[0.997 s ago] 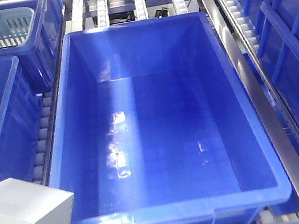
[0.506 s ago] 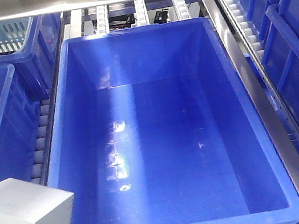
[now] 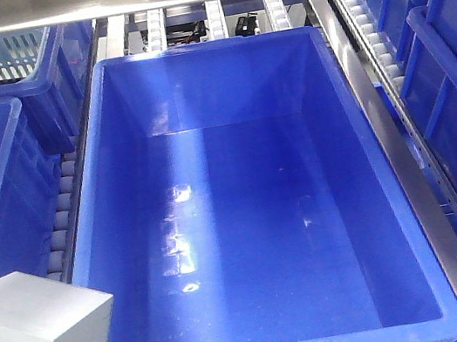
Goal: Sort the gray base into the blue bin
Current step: 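Turn the base to face the empty blue bin on the roller rack, then lower the gray block into the blue bin with the left gripper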
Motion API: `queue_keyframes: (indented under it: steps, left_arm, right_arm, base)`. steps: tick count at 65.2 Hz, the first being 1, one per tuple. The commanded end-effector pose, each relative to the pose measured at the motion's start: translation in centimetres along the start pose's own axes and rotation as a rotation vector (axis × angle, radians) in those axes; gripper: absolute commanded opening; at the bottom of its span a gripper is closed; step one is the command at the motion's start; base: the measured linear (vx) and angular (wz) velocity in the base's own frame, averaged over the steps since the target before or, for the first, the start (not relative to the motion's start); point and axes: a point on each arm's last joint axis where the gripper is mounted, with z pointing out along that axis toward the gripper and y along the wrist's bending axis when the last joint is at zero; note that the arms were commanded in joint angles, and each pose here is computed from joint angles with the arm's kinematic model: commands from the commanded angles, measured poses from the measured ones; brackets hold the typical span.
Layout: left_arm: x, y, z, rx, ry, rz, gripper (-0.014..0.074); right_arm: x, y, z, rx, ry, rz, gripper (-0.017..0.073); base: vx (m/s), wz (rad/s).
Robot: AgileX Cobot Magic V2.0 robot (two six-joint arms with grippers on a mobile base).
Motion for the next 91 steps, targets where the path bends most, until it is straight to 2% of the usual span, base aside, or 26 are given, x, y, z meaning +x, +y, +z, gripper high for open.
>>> queue_keyframes:
  steps: [1, 57, 66, 77, 83, 91]
  left_arm:
    - [-1.9, 0.0, -0.3, 0.002, -0.126, -0.020, -0.0006]
    - [-2.0, 0.0, -0.2, -0.004, -0.145, -0.010, -0.0006]
    - [-2.5, 0.1, 0.2, -0.006, -0.182, -0.037, -0.0003]
    - [-3.7, 0.2, 2.0, -0.018, -0.186, -0.070, 0.0002]
    - [-4.8, 0.3, 3.8, -0.025, -0.148, -0.093, 0.0004]
    - [-6.6, 0.3, 6.9, -0.032, -0.082, -0.096, 0.0004]
  right_arm:
    - [-0.3, 0.0, 0.0, 0.003, -0.072, -0.011, -0.0009]
    - [-0.3, 0.0, 0.0, 0.003, -0.072, -0.011, -0.0009]
    - [-0.3, 0.0, 0.0, 0.003, -0.072, -0.011, -0.0009]
    - [-0.3, 0.0, 0.0, 0.003, -0.072, -0.011, -0.0009]
    - [-0.3, 0.0, 0.0, 0.003, -0.072, -0.011, -0.0009]
    - [-0.3, 0.0, 0.0, 0.003, -0.072, -0.011, -0.0009]
  base:
    - [0.00, 0.00]
    - [0.00, 0.00]
    - [0.00, 0.00]
    - [0.00, 0.00]
    - [0.00, 0.00]
    - [0.00, 0.00]
